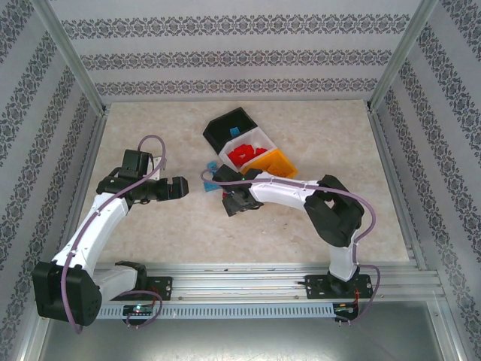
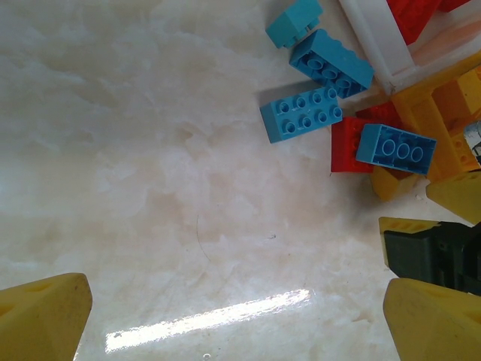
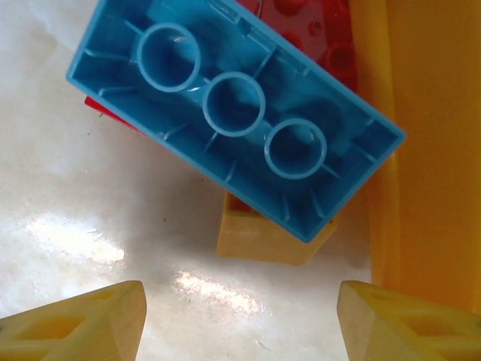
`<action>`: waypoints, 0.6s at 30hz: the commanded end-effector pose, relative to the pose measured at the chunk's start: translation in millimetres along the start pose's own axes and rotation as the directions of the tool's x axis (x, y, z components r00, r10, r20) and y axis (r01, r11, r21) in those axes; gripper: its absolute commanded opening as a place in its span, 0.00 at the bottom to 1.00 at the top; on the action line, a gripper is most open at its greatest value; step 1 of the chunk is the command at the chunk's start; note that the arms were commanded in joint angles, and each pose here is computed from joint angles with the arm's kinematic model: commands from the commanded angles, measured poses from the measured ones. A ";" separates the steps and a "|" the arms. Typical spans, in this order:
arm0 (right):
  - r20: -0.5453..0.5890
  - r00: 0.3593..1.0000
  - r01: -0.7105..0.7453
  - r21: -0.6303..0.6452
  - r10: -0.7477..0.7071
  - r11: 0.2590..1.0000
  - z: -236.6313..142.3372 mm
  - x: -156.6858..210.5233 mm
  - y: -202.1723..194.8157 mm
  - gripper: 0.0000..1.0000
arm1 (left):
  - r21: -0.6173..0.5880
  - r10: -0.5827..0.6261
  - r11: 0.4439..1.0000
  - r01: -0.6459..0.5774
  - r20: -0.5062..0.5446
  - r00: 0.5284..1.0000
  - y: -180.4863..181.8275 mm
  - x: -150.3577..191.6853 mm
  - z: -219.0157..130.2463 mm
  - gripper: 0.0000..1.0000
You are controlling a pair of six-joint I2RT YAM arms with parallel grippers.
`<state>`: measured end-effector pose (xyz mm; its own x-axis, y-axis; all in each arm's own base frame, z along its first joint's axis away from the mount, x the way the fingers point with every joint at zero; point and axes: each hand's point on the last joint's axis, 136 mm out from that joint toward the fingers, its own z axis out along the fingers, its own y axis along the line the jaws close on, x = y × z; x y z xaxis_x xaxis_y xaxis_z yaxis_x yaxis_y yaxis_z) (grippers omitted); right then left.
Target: Sort the legos into containers by color
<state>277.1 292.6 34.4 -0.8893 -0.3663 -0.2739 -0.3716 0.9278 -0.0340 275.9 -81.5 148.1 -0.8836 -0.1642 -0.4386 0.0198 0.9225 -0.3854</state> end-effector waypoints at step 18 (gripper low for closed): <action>-0.022 0.999 -0.032 -0.027 0.031 0.999 27.5 -21.3 1.0 0.65 | 0.011 0.000 1.000 0.000 -0.004 1.000 0.8 0.1 2.3 1.00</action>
<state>296.7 299.4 15.2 -0.9071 -0.3390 -0.2497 -0.3486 0.9372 -0.0060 276.1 -81.6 147.0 -0.8855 -0.1643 -0.4347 0.0181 0.9225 -0.3855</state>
